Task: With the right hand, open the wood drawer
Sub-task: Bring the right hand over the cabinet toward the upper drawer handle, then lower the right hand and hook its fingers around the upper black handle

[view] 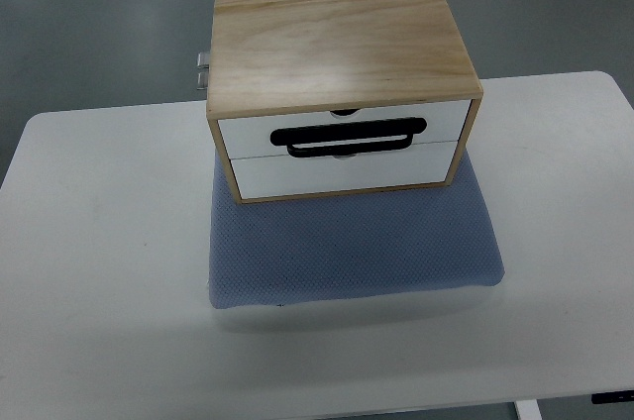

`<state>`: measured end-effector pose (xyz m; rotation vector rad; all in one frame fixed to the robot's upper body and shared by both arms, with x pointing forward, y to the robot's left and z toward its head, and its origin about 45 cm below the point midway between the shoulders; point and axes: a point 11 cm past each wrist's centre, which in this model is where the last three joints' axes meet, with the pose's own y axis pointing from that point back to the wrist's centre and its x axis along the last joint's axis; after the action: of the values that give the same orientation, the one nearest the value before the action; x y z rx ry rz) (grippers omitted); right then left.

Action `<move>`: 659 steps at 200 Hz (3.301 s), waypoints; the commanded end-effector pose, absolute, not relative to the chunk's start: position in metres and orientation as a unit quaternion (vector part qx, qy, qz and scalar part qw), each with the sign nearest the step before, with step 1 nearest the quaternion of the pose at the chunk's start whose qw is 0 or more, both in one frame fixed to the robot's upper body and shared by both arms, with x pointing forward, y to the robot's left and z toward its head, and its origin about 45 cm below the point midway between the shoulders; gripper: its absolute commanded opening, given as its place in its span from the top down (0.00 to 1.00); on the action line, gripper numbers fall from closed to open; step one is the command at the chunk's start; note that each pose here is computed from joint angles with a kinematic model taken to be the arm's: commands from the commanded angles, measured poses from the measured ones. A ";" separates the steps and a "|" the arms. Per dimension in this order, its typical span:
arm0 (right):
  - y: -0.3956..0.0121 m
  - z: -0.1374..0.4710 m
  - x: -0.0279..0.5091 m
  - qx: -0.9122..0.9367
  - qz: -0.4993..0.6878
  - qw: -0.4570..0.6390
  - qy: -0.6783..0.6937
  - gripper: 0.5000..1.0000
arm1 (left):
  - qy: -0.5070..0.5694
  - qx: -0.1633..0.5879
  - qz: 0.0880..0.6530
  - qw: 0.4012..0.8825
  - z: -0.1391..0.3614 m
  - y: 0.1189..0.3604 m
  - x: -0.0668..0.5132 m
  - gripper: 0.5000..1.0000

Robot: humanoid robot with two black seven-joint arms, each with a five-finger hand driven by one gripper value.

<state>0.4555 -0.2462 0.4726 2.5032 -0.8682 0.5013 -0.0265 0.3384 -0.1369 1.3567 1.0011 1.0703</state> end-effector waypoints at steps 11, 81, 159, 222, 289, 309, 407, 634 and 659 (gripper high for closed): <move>-0.219 0.485 0.438 0.909 0.206 0.251 -0.260 0.11 | 0.422 0.572 0.450 0.541 -0.137 0.338 -0.027 0.00; -0.151 0.463 0.395 0.900 0.218 0.351 -0.141 0.12 | 0.422 0.572 0.450 0.541 -0.137 0.338 -0.027 0.00; -0.118 0.424 0.385 0.870 0.225 0.431 -0.088 0.12 | 0.422 0.572 0.450 0.541 -0.137 0.338 -0.027 0.00; -0.108 0.385 0.387 0.848 0.225 0.471 -0.089 0.12 | 0.422 0.572 0.450 0.541 -0.137 0.338 -0.027 0.00; -0.101 0.377 0.387 0.841 0.229 0.480 -0.097 0.12 | 0.421 0.571 0.451 0.541 -0.137 0.339 -0.027 0.00; -0.102 0.373 0.387 0.841 0.225 0.482 -0.097 0.12 | 0.421 0.572 0.451 0.541 -0.137 0.339 -0.027 0.00; -0.108 0.359 0.390 0.838 0.212 0.489 -0.113 0.12 | 0.422 0.571 0.450 0.542 -0.137 0.338 -0.027 0.00; -0.116 0.341 0.384 0.830 0.194 0.512 -0.105 0.11 | 0.421 0.572 0.451 0.541 -0.137 0.339 -0.027 0.00; -0.117 0.340 0.382 0.831 0.189 0.515 -0.092 0.11 | 0.421 0.572 0.451 0.541 -0.137 0.339 -0.027 0.00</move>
<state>0.3837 -0.1153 0.3408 1.9981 -0.2439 0.4639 -0.0267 0.3384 -0.1369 1.3571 1.0016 1.0701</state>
